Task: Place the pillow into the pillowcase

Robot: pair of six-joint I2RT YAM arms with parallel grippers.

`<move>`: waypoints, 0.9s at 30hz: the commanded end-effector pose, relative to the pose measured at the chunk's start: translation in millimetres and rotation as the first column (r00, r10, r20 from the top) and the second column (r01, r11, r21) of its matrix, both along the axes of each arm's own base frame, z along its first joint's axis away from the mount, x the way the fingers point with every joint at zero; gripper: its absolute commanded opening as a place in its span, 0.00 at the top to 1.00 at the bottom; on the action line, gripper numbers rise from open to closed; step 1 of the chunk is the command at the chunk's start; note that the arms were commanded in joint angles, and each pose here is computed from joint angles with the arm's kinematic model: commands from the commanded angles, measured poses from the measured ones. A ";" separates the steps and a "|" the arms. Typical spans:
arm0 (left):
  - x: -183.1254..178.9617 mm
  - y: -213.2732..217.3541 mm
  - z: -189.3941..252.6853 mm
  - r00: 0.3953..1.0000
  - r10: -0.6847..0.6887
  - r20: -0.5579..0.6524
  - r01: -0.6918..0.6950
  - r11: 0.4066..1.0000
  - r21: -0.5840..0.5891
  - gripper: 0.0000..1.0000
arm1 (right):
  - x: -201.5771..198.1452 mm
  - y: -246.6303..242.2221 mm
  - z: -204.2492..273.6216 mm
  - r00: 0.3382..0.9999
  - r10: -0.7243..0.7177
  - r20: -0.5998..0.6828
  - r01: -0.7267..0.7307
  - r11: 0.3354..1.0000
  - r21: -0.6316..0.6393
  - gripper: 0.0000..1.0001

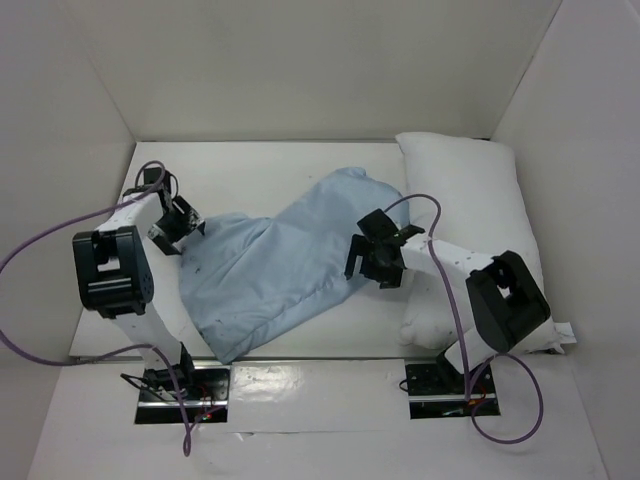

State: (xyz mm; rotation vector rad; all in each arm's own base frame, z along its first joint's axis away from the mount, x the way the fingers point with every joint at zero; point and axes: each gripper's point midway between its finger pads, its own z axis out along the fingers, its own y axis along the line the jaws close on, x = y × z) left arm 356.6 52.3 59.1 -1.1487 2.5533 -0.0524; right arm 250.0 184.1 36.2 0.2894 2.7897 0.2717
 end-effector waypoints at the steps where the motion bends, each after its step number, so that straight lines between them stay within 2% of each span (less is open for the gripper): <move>1: 22.4 -4.6 -19.6 1.000 0.000 0.014 0.001 0.998 -0.056 0.10 | 22.8 24.7 9.2 0.993 -0.104 0.058 0.093 0.981 0.169 0.01; 4: 30.4 -13.3 -31.9 1.000 -0.028 0.001 0.028 0.993 -0.113 0.34 | 36.9 36.0 -6.0 0.993 -0.099 0.065 0.085 0.978 0.188 0.03; 5: 37.6 -11.9 -27.2 0.999 -0.028 0.025 0.031 0.994 -0.108 0.46 | 43.6 42.2 -4.2 0.993 -0.081 0.084 0.063 0.977 0.204 0.05; 6: 36.5 -13.8 -31.3 0.999 -0.043 0.016 0.045 0.992 -0.118 0.84 | 53.0 48.1 -0.7 0.991 -0.082 0.102 0.058 0.974 0.217 0.07; 7: 40.9 -14.2 -27.2 0.998 -0.056 0.032 0.060 0.991 -0.119 0.98 | 58.7 54.9 -6.8 0.992 -0.048 0.117 0.023 0.978 0.208 0.10; 8: 40.5 -10.6 -24.5 0.999 -0.047 0.027 0.050 0.991 -0.120 1.00 | 65.4 58.6 -6.9 0.991 -0.035 0.130 0.008 0.978 0.207 0.16; 9: 40.7 -10.2 -22.2 0.998 -0.056 0.026 0.059 0.991 -0.118 1.00 | 80.0 67.3 3.2 0.986 -0.023 0.163 -0.013 0.976 0.216 0.41; 11: 38.1 -2.3 -12.3 0.999 -0.038 0.028 0.040 0.994 -0.098 1.00 | 98.2 75.3 -1.2 0.981 0.015 0.193 -0.052 0.980 0.192 0.71; 12: 36.3 3.8 1.9 0.998 -0.024 0.061 0.028 0.997 -0.077 1.00 | 108.5 79.2 0.0 0.977 0.026 0.211 -0.065 0.981 0.181 0.82; 13: 31.3 10.7 9.6 0.998 -0.005 0.069 0.010 0.998 -0.065 1.00 | 131.4 95.1 6.6 0.969 0.046 0.241 -0.093 0.977 0.191 0.99; 15: 15.9 14.1 20.8 0.997 0.012 0.074 -0.008 0.999 -0.053 1.00 | 158.4 109.7 16.4 0.953 0.099 0.288 -0.152 0.974 0.167 1.00; 16: 9.1 14.0 42.6 0.993 0.014 0.119 -0.010 0.999 -0.033 1.00 | 187.0 135.0 32.7 0.933 0.128 0.336 -0.204 0.958 0.201 1.00; 18: -9.5 5.9 55.9 0.991 0.028 0.132 -0.021 0.998 -0.051 1.00 | 212.5 156.5 46.0 0.902 0.197 0.384 -0.287 0.938 0.195 1.00; 19: -25.1 -1.5 53.0 0.993 0.023 0.120 -0.014 0.997 -0.071 1.00 | 241.5 184.0 101.5 0.845 0.200 0.496 -0.356 0.903 0.242 1.00; 20: -33.1 -9.2 74.2 0.981 0.010 0.192 0.005 0.997 -0.080 1.00 | 254.8 189.0 78.3 0.857 0.222 0.465 -0.364 0.900 0.240 1.00; 22: -66.9 -25.2 83.8 0.978 -0.003 0.207 0.026 0.993 -0.112 1.00 | 289.2 210.6 111.5 0.793 0.219 0.569 -0.428 0.864 0.264 1.00; 23: -73.0 -26.9 74.5 0.983 -0.001 0.181 0.023 0.993 -0.120 1.00 | 299.5 208.6 117.1 0.783 0.207 0.587 -0.431 0.860 0.272 1.00; 24: -80.1 -32.8 88.9 0.970 -0.012 0.243 0.042 0.992 -0.121 1.00 | 310.7 209.8 129.1 0.768 0.168 0.618 -0.429 0.852 0.301 0.99; 25: -90.4 -38.0 89.0 0.971 -0.015 0.237 0.049 0.990 -0.135 1.00 | 316.9 208.8 132.5 0.766 0.147 0.626 -0.427 0.844 0.324 0.62; 26: -99.0 -43.0 85.6 0.973 -0.010 0.230 0.047 0.987 -0.155 1.00 | 318.2 206.4 131.8 0.771 0.141 0.621 -0.435 0.828 0.353 0.39; 27: -103.2 -51.8 88.3 0.970 -0.029 0.240 0.074 0.982 -0.177 1.00 | 324.4 193.0 133.6 0.785 0.112 0.609 -0.413 0.828 0.380 0.25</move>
